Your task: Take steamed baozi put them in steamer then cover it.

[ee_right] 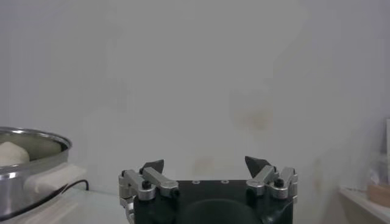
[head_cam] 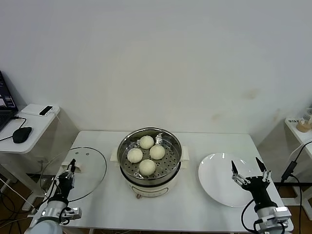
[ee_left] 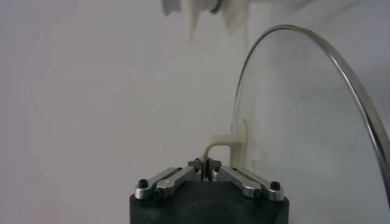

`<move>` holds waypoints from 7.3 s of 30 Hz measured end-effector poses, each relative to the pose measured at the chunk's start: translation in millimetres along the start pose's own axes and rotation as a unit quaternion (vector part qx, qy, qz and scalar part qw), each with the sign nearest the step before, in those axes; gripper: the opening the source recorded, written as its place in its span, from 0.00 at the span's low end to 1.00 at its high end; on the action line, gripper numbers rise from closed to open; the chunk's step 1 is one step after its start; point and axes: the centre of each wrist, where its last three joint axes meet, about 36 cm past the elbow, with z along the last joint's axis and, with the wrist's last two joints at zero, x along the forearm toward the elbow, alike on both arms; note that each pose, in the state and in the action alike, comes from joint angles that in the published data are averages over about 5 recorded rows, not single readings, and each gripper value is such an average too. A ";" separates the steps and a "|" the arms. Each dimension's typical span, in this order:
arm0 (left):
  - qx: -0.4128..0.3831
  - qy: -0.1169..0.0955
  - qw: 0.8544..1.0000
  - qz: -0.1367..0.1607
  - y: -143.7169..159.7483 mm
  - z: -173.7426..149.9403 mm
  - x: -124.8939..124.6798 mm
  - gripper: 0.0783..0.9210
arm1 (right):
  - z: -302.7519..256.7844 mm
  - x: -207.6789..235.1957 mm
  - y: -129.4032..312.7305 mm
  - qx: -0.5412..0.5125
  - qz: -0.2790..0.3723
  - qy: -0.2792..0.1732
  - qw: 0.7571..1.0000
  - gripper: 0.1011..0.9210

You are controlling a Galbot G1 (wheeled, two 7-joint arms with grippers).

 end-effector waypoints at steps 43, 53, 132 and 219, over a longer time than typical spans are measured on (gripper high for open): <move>0.089 -0.054 0.993 -0.051 112.9 -136.3 -3.4 0.06 | 32.1 -21.7 67.9 0.074 -0.038 0.055 0.995 0.88; 0.074 -0.032 0.997 -0.016 97.2 -170.3 -15.4 0.06 | 40.1 -34.0 98.9 0.086 -0.064 0.072 0.992 0.88; 0.041 -0.061 0.997 0.000 79.6 -315.6 -41.0 0.06 | 50.3 -28.9 119.8 0.101 -0.084 0.094 0.987 0.88; 0.719 0.045 0.693 0.008 8.3 -113.0 122.6 0.88 | 53.9 19.5 52.1 0.041 -0.092 0.071 0.992 0.88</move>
